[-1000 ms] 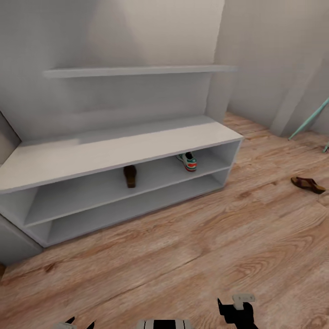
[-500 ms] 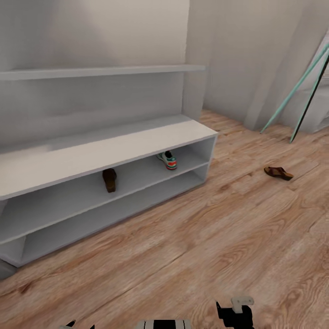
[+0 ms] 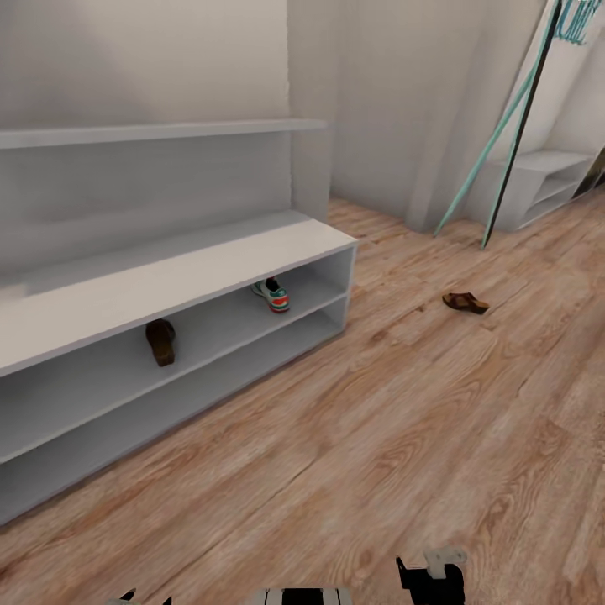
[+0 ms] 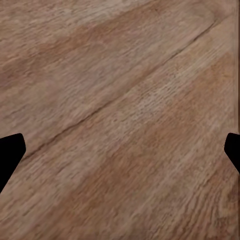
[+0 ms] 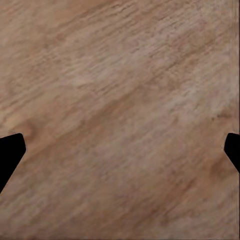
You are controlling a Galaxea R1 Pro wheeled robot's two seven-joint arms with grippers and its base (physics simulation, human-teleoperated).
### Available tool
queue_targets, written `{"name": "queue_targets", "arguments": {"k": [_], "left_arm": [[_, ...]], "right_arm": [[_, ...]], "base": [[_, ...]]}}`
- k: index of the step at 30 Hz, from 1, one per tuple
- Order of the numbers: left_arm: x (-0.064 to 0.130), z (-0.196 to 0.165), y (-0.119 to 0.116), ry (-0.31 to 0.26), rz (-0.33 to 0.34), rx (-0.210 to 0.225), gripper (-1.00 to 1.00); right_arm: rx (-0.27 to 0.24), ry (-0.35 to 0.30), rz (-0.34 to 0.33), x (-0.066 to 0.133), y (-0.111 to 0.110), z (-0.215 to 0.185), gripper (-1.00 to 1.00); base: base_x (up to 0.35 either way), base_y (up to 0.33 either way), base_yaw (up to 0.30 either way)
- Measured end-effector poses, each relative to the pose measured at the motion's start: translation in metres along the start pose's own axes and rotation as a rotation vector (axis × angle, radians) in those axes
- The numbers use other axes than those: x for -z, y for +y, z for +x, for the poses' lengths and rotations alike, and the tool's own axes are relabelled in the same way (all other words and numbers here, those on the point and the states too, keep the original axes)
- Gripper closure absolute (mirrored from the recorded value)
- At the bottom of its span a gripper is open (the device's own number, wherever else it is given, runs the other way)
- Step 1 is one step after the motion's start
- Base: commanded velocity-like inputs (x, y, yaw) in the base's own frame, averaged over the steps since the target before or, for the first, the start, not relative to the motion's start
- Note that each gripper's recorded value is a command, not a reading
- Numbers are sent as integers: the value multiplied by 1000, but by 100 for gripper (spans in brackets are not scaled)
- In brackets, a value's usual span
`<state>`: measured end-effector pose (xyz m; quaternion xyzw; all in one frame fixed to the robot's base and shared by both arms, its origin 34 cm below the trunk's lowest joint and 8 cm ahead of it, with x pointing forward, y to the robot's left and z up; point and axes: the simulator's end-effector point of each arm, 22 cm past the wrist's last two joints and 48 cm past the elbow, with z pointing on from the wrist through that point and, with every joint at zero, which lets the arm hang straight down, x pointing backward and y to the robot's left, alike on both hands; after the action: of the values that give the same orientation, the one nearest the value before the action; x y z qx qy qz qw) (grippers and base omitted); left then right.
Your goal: Pick up the two gym shoes and the two sandals from the corridor floor and place them onto the hallstand (shoe rack) in the corridor, making sure they are on the rack and not on the floor. Arrange them so the two gym shoes are next to each other and the two sandals are next to each other.
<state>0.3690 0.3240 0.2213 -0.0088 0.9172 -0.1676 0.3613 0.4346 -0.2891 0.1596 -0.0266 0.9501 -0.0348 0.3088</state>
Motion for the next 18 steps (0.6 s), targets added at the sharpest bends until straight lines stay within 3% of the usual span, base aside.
{"name": "queue_targets", "arguments": {"k": [8, 18], "left_arm": [[0, 0, 5, -1, -25, 2, -100], [2, -1, 29, -4, -132, 7, -100]], "right_arm": [[0, 0, 0, 0, 0, 0, -100], [0, -1, 0, 0, 0, 0, -100]], "base": [[0, 0, -285], [0, 0, -285]]}}
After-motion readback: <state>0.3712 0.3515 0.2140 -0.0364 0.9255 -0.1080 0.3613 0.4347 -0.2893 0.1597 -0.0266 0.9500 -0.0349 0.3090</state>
